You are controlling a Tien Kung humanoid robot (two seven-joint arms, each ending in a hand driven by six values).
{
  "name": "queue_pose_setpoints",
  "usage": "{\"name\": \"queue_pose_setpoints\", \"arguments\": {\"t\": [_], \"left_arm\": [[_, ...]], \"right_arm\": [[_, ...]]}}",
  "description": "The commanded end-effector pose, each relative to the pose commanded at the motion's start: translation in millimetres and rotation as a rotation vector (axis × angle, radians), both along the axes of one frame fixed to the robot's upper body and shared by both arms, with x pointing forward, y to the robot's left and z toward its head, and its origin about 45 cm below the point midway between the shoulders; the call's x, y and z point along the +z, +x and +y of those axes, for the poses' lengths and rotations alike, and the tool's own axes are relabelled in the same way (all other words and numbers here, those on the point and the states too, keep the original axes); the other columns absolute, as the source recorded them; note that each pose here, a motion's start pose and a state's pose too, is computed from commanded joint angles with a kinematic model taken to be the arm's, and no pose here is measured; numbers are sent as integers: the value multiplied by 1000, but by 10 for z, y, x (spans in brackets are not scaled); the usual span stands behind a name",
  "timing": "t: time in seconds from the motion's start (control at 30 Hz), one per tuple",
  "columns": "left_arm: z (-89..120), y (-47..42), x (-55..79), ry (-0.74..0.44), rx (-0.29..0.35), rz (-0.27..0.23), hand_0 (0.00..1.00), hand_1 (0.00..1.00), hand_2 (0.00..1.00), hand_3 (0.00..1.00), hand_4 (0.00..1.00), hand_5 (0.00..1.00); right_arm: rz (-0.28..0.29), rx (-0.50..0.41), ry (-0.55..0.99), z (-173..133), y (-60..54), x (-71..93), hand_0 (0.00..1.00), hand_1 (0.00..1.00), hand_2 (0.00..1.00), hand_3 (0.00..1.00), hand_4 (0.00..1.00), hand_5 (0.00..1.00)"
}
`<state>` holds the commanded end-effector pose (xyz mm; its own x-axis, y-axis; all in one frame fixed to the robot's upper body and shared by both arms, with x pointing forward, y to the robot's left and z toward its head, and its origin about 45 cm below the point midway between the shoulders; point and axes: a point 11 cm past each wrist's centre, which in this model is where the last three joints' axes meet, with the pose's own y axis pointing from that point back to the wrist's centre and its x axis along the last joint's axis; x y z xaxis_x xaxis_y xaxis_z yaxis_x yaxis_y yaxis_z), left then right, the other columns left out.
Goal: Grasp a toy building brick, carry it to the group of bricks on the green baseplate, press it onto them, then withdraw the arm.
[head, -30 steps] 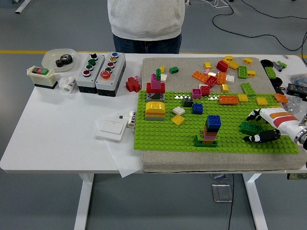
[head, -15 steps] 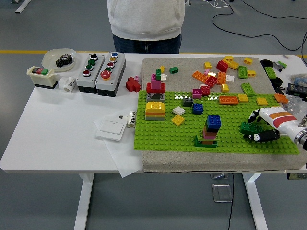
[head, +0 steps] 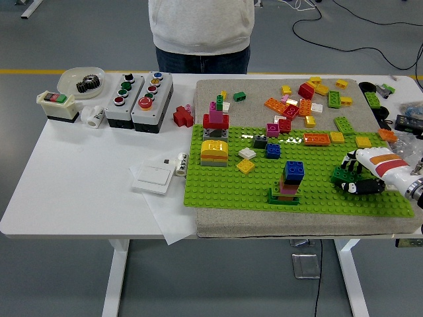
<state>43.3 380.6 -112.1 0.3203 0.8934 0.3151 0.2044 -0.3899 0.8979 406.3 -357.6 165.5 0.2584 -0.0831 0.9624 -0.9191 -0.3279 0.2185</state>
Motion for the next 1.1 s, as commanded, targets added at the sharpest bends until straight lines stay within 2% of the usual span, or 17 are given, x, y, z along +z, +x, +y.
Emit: {"name": "queue_pose_setpoints", "arguments": {"t": [0.17,0.43,0.97,1.0,1.1], "left_arm": [[0,0,0,0,0,0,399,534,640,783,792,910],[3,-3,0,-1,0,1,399,535,640,783,792,909],[16,-13,1,-1,1,2,398,533,637,783,792,909],[16,-14,1,-1,2,3,397,532,637,783,793,909],[17,-20,1,0,4,2,397,532,637,783,793,909]], "right_arm": [[-15,5,12,7,4,30,216,325,457,506,733,488],[-64,14,34,35,34,164,215,324,454,503,727,489],[-145,29,101,98,66,483,213,323,451,503,714,486],[-148,27,103,95,66,493,213,325,449,503,685,475],[-176,22,122,78,54,600,213,325,449,503,685,475]]}}
